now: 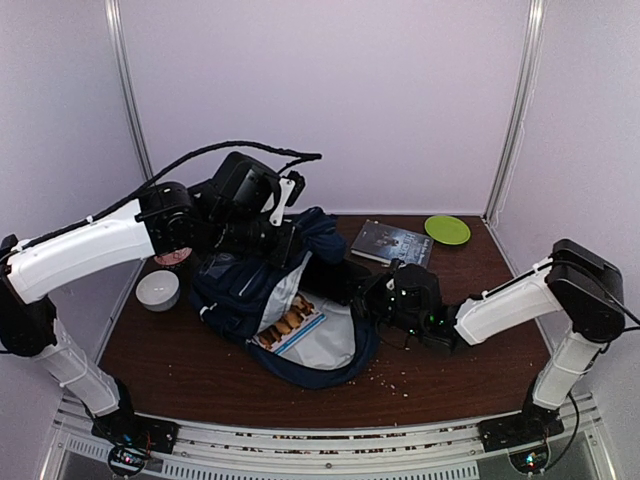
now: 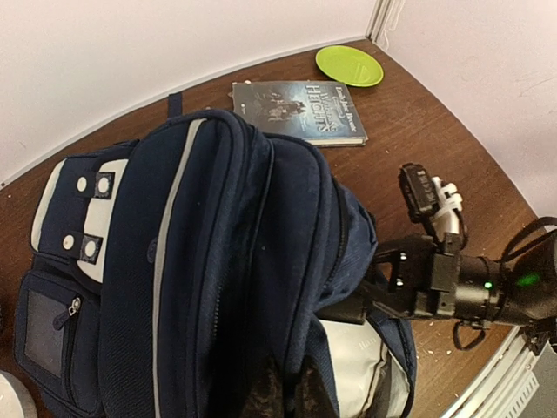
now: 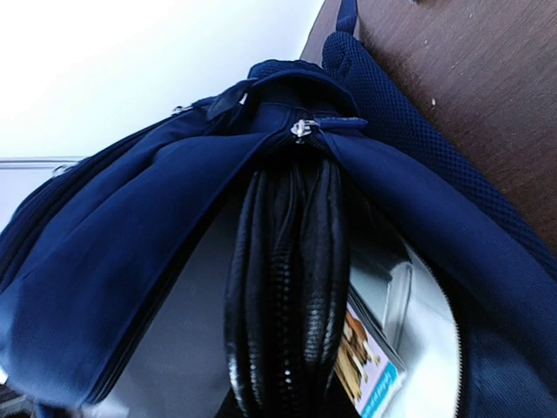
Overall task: Pack the student bag
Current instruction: Place the personal item in the student bag.
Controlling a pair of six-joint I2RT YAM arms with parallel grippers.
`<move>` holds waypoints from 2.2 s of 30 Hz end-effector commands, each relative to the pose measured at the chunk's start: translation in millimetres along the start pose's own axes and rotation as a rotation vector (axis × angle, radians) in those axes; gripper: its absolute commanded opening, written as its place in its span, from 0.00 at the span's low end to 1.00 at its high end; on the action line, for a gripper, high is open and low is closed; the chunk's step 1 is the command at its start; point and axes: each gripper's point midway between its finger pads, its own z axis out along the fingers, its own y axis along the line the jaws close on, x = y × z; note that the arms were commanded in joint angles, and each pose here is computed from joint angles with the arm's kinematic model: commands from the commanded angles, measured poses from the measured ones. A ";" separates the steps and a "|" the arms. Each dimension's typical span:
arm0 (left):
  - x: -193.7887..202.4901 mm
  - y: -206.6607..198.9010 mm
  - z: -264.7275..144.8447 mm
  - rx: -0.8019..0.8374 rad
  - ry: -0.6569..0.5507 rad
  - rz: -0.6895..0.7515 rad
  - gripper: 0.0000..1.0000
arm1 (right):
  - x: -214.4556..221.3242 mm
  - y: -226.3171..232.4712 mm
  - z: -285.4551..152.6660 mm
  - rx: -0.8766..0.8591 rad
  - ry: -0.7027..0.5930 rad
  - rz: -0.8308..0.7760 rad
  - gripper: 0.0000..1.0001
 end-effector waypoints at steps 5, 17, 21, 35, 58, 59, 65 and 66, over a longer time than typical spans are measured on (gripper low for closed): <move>-76.9 -35.3 -57.4 0.216 -0.303 -0.092 0.00 | -11.4 35.6 41.9 -0.147 -0.080 0.107 0.00; -67.8 -36.1 -49.1 0.234 -0.288 -0.137 0.00 | -3.3 12.8 89.8 -0.112 -0.068 0.129 0.26; -68.4 -29.4 -52.2 0.202 -0.300 -0.131 0.00 | -2.2 0.1 79.7 -0.040 -0.048 0.068 0.57; -67.9 -13.4 -52.0 0.124 -0.304 -0.124 0.00 | 2.1 -26.0 29.8 0.202 0.066 -0.154 0.71; -83.9 -30.2 -55.8 0.202 -0.323 -0.145 0.00 | 117.6 -49.4 60.8 0.214 0.352 -0.162 0.51; -83.8 -30.6 -55.4 0.205 -0.322 -0.146 0.00 | 119.7 -50.7 62.2 0.212 0.355 -0.154 0.49; -83.3 -32.1 -53.7 0.210 -0.319 -0.146 0.00 | 146.0 -44.6 72.6 0.200 0.411 -0.166 0.42; -83.2 -32.8 -53.3 0.214 -0.318 -0.147 0.00 | 152.8 -42.2 74.3 0.192 0.427 -0.164 0.40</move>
